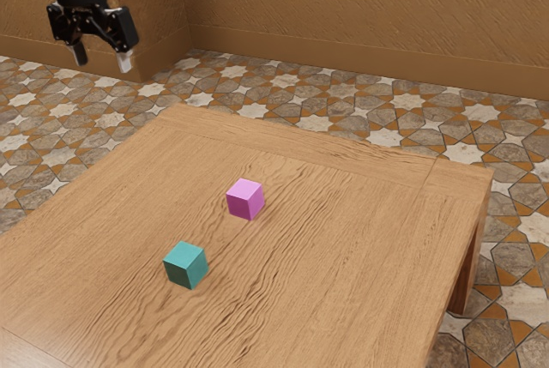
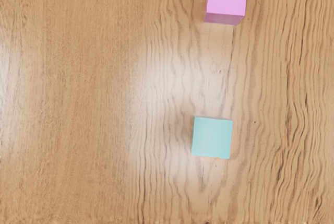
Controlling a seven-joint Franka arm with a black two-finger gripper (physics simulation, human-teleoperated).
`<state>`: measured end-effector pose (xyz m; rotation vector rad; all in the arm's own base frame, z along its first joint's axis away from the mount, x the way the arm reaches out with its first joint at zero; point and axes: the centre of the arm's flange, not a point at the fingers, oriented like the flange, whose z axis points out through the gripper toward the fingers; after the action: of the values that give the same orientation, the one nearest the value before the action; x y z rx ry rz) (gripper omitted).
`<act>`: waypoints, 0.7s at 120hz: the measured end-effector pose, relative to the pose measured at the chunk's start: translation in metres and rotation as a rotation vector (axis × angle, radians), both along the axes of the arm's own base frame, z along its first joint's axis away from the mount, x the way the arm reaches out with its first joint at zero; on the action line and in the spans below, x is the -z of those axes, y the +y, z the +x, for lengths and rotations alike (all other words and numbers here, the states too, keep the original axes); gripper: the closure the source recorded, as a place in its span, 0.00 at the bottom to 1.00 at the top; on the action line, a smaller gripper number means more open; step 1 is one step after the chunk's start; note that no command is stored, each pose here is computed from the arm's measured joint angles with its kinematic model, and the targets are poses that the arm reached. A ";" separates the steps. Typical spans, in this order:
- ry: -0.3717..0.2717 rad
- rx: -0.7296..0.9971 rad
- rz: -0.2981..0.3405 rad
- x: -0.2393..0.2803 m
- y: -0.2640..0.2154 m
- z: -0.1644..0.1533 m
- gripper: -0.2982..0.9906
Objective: Pick up the blue block with one arm, and put the blue block on the pink block with one arm
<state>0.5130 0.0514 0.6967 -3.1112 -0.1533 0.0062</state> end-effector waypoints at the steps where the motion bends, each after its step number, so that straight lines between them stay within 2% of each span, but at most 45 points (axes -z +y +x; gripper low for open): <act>1: 0.002 -0.001 0.000 0.000 0.001 0.000 0.23; 27: 0.037 0.021 0.000 0.003 -0.010 -0.002 0.23; 31: -0.002 0.027 0.004 -0.018 -0.013 -0.006 0.23; 38: -0.132 0.037 0.014 -0.087 -0.019 -0.025 0.23; 45: -0.169 0.052 0.016 -0.111 -0.027 -0.035 0.23; 84: -0.144 0.140 0.009 -0.114 -0.068 -0.039 0.23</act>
<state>0.4736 -0.0168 0.8106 -3.1040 0.0622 -0.2213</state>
